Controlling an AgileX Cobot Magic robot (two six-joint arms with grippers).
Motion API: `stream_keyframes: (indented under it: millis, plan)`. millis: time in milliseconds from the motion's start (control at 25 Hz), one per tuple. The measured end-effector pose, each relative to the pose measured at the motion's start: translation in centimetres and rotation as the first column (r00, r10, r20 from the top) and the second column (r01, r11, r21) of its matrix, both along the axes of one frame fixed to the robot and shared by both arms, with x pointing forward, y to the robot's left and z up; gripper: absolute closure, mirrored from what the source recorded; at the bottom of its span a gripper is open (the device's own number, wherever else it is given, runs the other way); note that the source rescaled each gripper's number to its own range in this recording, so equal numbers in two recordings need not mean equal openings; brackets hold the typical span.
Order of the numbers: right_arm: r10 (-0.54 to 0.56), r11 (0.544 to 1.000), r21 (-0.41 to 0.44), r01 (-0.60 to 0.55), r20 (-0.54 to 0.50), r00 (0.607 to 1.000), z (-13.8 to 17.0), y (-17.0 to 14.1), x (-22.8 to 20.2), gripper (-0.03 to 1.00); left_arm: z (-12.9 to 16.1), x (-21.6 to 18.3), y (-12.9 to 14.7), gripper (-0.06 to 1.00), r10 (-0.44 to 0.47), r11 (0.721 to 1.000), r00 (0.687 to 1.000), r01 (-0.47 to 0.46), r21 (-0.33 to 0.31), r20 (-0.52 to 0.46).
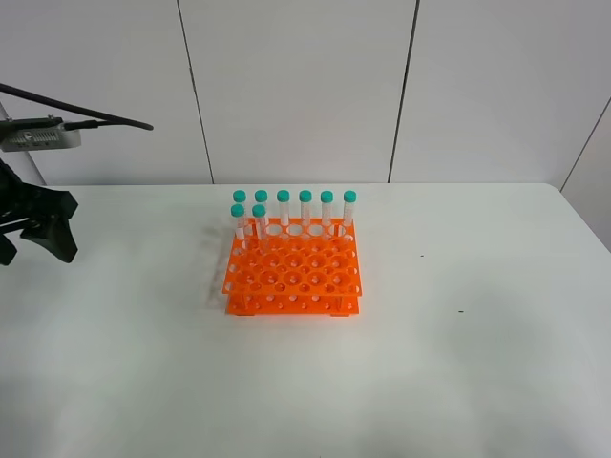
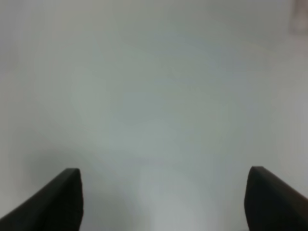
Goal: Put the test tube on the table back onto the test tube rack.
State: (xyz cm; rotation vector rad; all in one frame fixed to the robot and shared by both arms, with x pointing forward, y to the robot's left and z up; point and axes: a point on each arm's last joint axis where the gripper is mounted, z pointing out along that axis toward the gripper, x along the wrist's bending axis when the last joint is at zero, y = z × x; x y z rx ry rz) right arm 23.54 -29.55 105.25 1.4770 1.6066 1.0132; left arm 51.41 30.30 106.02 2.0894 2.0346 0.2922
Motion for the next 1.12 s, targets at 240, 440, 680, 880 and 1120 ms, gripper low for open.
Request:
stream_keyframes:
  millis: [240, 440, 680, 880, 1120]
  plan:
    - [0.0, 1.0, 0.0, 0.0, 0.0, 1.0, 0.0, 0.0, 0.0, -0.03, 1.4, -5.9, 0.0, 0.03, -0.002, 1.0, 1.0, 0.002, 0.007, 0.016]
    - [0.0, 1.0, 0.0, 0.0, 0.0, 1.0, 0.0, 0.0, 0.0, -0.03, 1.7, -11.9, -0.1, 0.03, -0.003, 1.0, 0.994, 0.002, 0.008, 0.112]
    - [0.0, 1.0, 0.0, 0.0, 0.0, 1.0, 0.0, 0.0, 0.0, -0.03, -0.2, -19.0, -0.1, 0.03, 0.014, 1.0, 0.963, -0.015, 0.002, 0.269]
    - [0.0, 1.0, 0.0, 0.0, 0.0, 1.0, 0.0, 0.0, 0.0, -0.03, -1.0, -22.3, -0.2, 0.03, 0.022, 1.0, 0.892, -0.022, -0.004, 0.451]
    - [0.0, 1.0, 0.0, 0.0, 0.0, 1.0, 0.0, 0.0, 0.0, -0.03, -0.7, -25.0, -0.2, 0.05, 0.031, 0.999, 0.805, -0.028, -0.014, 0.592]
